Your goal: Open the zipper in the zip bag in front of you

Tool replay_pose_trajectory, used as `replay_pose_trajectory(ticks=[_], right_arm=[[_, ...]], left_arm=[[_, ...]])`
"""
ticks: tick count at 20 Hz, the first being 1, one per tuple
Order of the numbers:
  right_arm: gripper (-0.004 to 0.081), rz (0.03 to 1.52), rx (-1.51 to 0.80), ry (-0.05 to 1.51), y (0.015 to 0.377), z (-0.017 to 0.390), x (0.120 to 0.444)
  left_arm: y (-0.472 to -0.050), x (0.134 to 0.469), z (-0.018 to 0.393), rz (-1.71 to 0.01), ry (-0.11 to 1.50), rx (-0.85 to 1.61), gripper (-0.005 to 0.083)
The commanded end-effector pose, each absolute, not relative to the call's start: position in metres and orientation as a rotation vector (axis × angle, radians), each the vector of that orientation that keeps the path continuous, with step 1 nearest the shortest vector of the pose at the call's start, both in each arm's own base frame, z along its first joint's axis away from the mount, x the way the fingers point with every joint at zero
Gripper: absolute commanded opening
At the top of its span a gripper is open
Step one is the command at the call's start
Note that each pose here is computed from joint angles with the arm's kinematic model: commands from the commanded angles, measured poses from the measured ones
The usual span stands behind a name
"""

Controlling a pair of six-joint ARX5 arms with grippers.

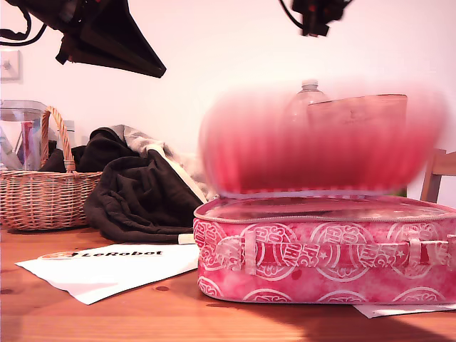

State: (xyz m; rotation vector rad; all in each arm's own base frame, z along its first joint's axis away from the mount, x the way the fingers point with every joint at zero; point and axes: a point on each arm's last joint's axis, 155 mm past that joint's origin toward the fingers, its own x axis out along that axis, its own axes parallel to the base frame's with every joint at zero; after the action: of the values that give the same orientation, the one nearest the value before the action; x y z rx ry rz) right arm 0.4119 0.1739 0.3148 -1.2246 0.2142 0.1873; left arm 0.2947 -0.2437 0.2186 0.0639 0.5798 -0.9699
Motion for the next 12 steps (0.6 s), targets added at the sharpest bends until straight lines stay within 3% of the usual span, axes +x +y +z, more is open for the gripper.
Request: replay_pose_trajectory(ticks=[1,4,7,10,12], right_arm=[[0.0216,0.17,-1.093,0.23,0.172,0.314,0.411],[0.0168,0.155,-0.851,0.299,0.17,0.302,0.403],[-0.0014,0.254,-0.578,0.391,0.184,0.283,0.382],[-0.001,0.366,-0.313,0.463,0.199,0.278,0.362],[-0.001,0.371,-0.235,0.46,0.188,0.286,0.362]], left_arm=[[-0.242,0.292,0.208,-0.973,0.597,0.069,-0.0019],[-0.242,0.292,0.209,-0.973,0.593,0.072,-0.0019],[-0.243,0.296,0.213,-0.969,0.563,0.081,-0.0019],[-0.242,0.304,0.219,-0.951,0.514,0.115,-0.0019],[-0.238,0.313,0.229,-0.906,0.456,0.136,-0.0019]])
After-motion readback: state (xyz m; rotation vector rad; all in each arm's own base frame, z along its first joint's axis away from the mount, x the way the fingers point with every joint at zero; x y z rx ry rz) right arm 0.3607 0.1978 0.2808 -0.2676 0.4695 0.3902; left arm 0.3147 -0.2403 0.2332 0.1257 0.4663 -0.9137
